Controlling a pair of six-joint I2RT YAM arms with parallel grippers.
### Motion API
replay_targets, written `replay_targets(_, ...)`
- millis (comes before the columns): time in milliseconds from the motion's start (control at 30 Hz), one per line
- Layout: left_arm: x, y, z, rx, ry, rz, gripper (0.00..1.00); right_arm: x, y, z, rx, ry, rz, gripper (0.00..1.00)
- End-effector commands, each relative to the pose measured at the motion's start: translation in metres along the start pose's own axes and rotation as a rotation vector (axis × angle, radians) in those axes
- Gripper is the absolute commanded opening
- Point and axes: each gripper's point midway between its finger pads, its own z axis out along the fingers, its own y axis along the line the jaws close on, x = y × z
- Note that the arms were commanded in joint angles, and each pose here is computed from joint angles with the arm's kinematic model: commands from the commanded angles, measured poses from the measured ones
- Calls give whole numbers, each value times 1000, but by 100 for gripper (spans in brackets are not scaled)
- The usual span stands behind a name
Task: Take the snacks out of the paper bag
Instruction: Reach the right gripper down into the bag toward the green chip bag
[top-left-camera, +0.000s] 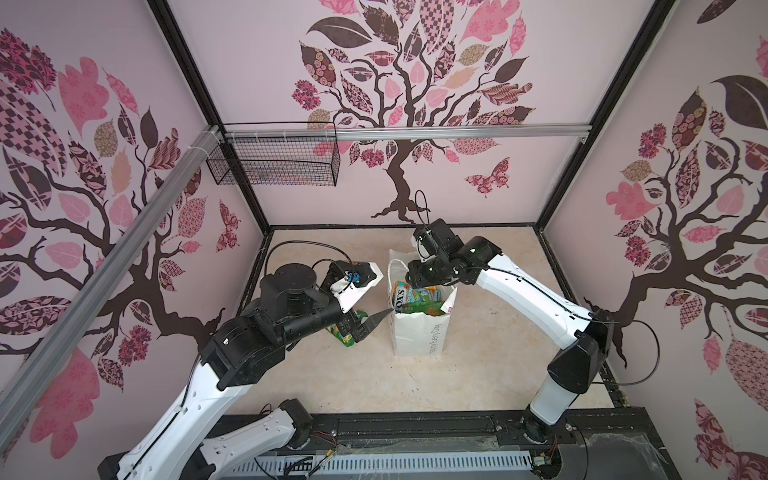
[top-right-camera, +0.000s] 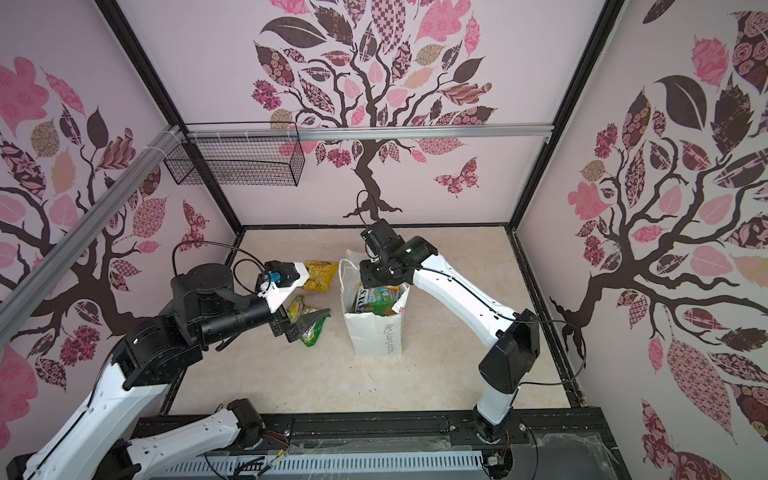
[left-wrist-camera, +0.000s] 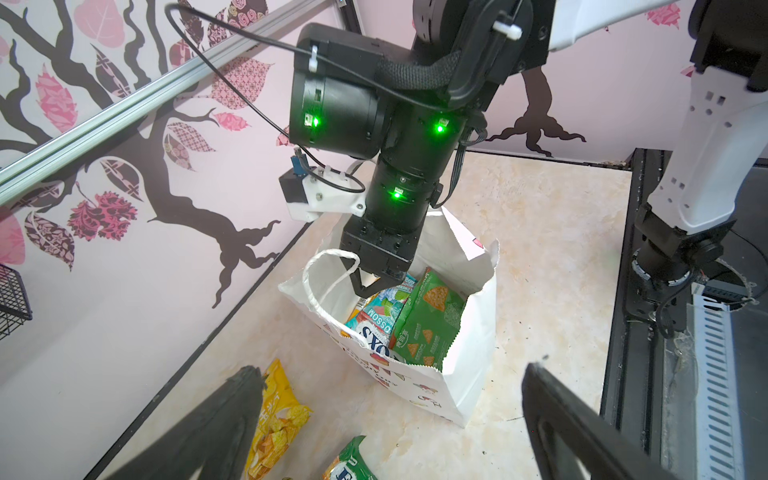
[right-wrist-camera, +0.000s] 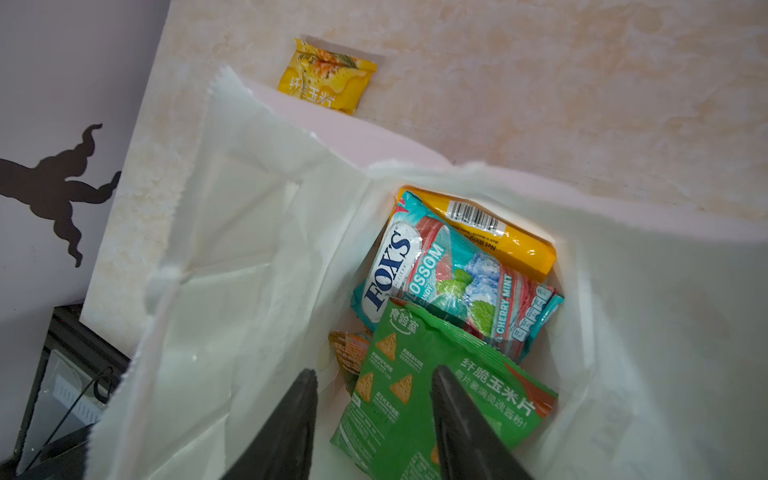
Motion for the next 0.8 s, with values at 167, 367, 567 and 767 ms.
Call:
replay_targets(167,6,1,2,-18,6,15,99,27,1,32,4,106,-40,48)
replay_targets(367,7,2,3,-22,8,8,98,40,1,51,2,146,-48,48)
replay_targets(567,8,2,4,-26,14,2,98,49,-4,70,19,185,-52,50)
replay_targets(767,9,2,5,-22,14,-8,98,58,-9,90,38,225,-54,58)
